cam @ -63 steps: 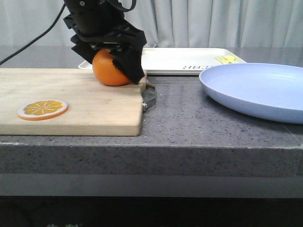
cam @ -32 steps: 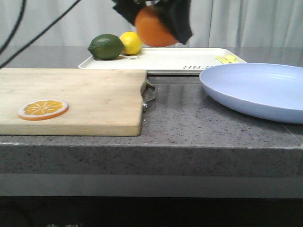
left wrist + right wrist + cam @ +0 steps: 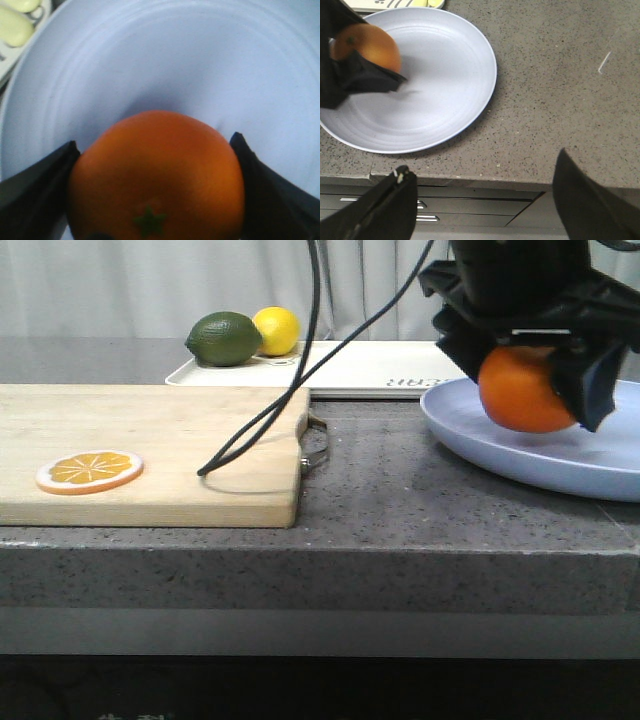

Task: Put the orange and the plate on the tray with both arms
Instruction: 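Lift the orange with the left gripper and lower it onto the blue plate, then open the left gripper and raise it away from the orange, then move the right gripper down to the rim of the blue plate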

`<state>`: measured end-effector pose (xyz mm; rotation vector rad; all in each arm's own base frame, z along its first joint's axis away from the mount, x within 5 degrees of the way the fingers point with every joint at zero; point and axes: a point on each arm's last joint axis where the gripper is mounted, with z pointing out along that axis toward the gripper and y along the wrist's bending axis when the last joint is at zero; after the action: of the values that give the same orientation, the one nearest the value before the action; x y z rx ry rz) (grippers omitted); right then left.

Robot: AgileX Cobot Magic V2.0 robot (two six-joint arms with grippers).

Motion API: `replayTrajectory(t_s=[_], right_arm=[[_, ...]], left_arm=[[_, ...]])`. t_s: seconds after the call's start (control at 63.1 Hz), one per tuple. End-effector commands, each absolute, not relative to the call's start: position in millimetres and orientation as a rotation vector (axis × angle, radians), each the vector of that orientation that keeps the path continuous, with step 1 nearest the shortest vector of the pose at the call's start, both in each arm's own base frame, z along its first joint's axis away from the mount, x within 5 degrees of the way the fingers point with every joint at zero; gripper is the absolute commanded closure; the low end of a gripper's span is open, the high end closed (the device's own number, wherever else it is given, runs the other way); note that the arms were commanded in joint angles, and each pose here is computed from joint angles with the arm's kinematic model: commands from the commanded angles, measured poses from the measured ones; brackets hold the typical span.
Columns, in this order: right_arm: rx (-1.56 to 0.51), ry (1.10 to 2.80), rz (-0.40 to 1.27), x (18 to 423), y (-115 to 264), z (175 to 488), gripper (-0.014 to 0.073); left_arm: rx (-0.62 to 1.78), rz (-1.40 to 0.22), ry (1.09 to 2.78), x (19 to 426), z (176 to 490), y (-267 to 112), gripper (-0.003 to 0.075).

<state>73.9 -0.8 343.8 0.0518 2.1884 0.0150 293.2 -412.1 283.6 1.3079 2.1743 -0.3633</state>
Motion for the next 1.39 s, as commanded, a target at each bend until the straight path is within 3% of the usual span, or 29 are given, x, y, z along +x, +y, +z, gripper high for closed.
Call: replayTrajectory(t_s=[0.0,0.079,0.158,0.412,0.65,0.872,1.078,1.379], right_arm=[[0.038,2.097,0.011,78.3,-0.7,358.8,0.0025],[0.038,2.097,0.011,78.3,-0.7,358.8,0.0025],[0.038,2.097,0.011,78.3,-0.7,358.8,0.0025],[0.038,2.097,0.011,78.3,-0.7,358.8,0.0025],[0.038,2.093,0.011,78.5,-0.7,359.1,0.0025],[0.037,2.055,0.012,80.2,-0.7,362.2,0.0025],[0.037,2.033,0.013,81.1,-0.7,363.9,0.0025],[0.040,2.031,0.032,81.2,0.4,364.1,0.0025]], left_arm=[[1.231,-0.455,2.030,284.3,328.4,-416.1,0.0195],[1.234,-0.461,2.020,282.7,327.8,-419.6,0.0106],[1.231,-0.466,2.011,282.0,330.3,-420.2,0.0072],[1.114,-0.533,2.052,276.6,363.5,-407.6,0.0093],[1.002,-0.595,1.987,253.4,436.9,-364.4,0.0130],[0.983,-0.552,1.940,223.9,476.2,-315.7,0.0168],[0.949,-0.555,1.900,192.4,479.9,-268.2,0.0174],[0.919,-0.553,1.886,141.7,448.3,-191.5,0.0174]])
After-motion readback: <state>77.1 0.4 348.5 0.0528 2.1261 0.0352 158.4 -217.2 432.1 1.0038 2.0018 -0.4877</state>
